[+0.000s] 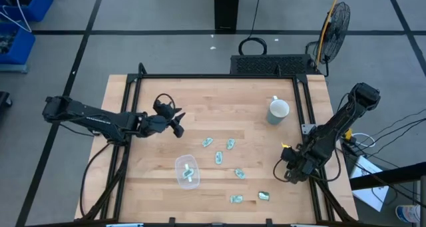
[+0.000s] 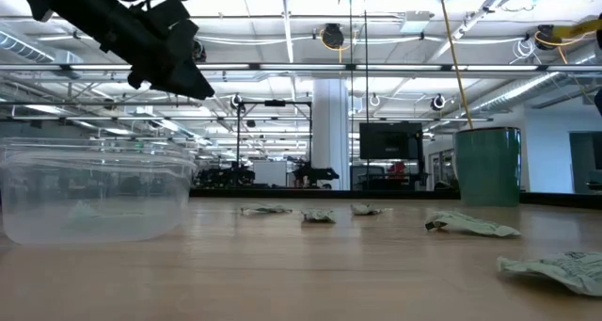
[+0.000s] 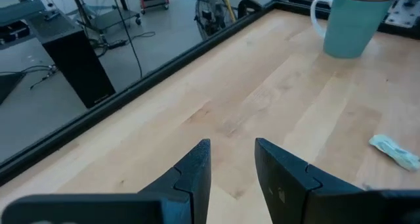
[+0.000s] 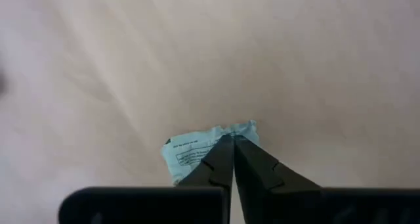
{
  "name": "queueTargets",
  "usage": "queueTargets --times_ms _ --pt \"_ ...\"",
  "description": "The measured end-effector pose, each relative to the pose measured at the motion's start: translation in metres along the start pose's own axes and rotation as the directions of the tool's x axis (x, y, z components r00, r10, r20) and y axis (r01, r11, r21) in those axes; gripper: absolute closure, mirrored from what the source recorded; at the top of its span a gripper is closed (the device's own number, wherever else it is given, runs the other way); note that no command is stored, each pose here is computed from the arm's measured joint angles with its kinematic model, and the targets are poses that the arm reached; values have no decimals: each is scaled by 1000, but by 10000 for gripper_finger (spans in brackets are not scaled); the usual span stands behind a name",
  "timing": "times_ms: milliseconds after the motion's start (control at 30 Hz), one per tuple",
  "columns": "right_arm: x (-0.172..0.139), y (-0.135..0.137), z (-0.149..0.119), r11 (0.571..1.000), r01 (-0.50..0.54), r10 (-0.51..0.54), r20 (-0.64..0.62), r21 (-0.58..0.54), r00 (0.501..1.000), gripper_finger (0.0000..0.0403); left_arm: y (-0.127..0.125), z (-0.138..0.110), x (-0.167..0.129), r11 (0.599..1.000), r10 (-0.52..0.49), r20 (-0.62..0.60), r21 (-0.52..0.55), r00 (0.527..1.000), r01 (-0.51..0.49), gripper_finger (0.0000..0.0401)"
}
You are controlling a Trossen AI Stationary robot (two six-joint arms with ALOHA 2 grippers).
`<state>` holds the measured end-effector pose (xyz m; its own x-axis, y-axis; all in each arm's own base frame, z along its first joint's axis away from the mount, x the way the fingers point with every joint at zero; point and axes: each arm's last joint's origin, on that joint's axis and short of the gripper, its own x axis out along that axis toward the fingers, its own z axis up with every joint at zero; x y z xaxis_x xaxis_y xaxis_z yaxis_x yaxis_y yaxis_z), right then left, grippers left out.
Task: Pick and place Stevia / Truvia into bins
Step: Put the stevia packet into the transparent container
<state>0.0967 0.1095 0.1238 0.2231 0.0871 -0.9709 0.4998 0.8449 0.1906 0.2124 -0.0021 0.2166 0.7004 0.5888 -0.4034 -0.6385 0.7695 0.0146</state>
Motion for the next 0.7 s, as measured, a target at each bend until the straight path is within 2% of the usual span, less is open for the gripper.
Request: queueTargets --times_ms 133,233,333,433,500,633,700 --pt "0 13 6 987 -105 124 167 -118 978 401 -2 3 1 1000 8 33 -5 999 -8 277" --pt "-3 25 16 968 -170 223 326 -185 918 402 -2 8 0 1000 -6 74 -20 997 8 277" --pt "-10 37 32 945 -209 308 468 -252 828 402 -3 18 -4 999 -29 143 -40 989 35 277" --pt "-19 48 53 913 -187 382 600 -363 703 402 -3 25 -8 997 -52 200 -42 978 62 277" --pt "-27 55 67 878 -145 443 661 -455 606 402 -4 30 -9 995 -79 230 -46 970 91 277" --pt "-35 66 96 814 -30 538 734 -580 414 403 -6 28 -8 991 -124 216 -25 969 132 277" --pt "-35 73 110 789 24 561 737 -614 377 403 -6 26 -7 991 -124 194 -22 973 131 277"
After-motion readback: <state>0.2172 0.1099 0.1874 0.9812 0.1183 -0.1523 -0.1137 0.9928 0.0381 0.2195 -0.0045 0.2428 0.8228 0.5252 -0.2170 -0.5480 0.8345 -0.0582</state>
